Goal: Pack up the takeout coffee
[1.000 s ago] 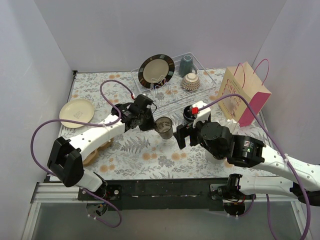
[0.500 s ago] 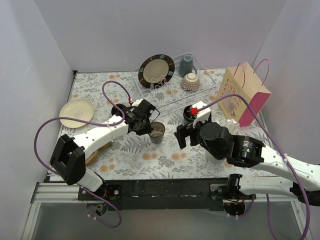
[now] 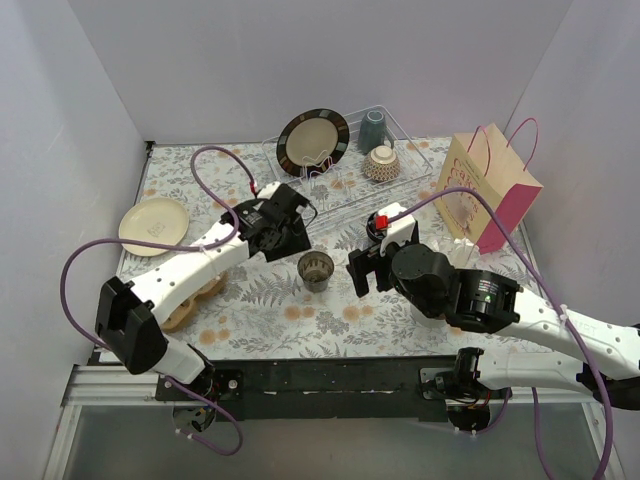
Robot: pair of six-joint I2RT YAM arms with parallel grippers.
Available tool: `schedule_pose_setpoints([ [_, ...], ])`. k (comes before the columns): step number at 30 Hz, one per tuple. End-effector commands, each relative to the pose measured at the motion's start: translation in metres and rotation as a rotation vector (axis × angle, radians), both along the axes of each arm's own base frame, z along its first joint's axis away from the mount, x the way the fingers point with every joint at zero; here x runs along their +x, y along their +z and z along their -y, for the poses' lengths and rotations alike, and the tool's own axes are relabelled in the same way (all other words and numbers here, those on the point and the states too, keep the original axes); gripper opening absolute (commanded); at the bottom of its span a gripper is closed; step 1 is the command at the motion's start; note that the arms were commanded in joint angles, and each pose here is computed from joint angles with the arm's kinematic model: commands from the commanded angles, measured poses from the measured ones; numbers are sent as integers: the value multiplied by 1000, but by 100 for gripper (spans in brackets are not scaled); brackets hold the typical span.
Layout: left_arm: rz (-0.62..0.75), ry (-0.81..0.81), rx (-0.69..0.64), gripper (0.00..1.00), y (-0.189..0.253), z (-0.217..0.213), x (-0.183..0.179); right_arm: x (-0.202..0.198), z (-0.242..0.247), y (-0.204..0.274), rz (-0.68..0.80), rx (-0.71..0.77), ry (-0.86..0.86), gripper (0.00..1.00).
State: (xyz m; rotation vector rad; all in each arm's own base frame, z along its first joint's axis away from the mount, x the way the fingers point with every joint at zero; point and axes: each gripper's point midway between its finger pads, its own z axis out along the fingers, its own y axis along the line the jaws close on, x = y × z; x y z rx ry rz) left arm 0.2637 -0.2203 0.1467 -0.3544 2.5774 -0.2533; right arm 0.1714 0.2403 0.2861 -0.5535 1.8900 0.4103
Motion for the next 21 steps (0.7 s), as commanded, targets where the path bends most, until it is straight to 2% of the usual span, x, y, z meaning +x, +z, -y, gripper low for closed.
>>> schedule_pose_setpoints([
  [1, 146, 38, -16, 53, 62, -13, 29, 4, -8, 28, 31, 84, -7, 98],
  [4, 190, 112, 38, 55, 60, -47, 52, 1, -15, 26, 10, 81, 14, 97],
  [5, 182, 132, 21, 54, 54, -57, 58, -1, -19, 26, 2, 77, 42, 96],
  [6, 172, 218, 18, 54, 49, -88, 72, -2, -21, 27, 2, 75, 54, 95],
  [9, 189, 315, 13, 53, 46, -136, 90, -2, -25, 29, 6, 65, 67, 95],
  [12, 222, 344, 28, 54, 41, -160, 105, -1, -24, 31, 28, 54, 71, 95],
  [21, 118, 372, 54, 52, -6, -186, 118, -1, -21, 23, 28, 32, 80, 95],
])
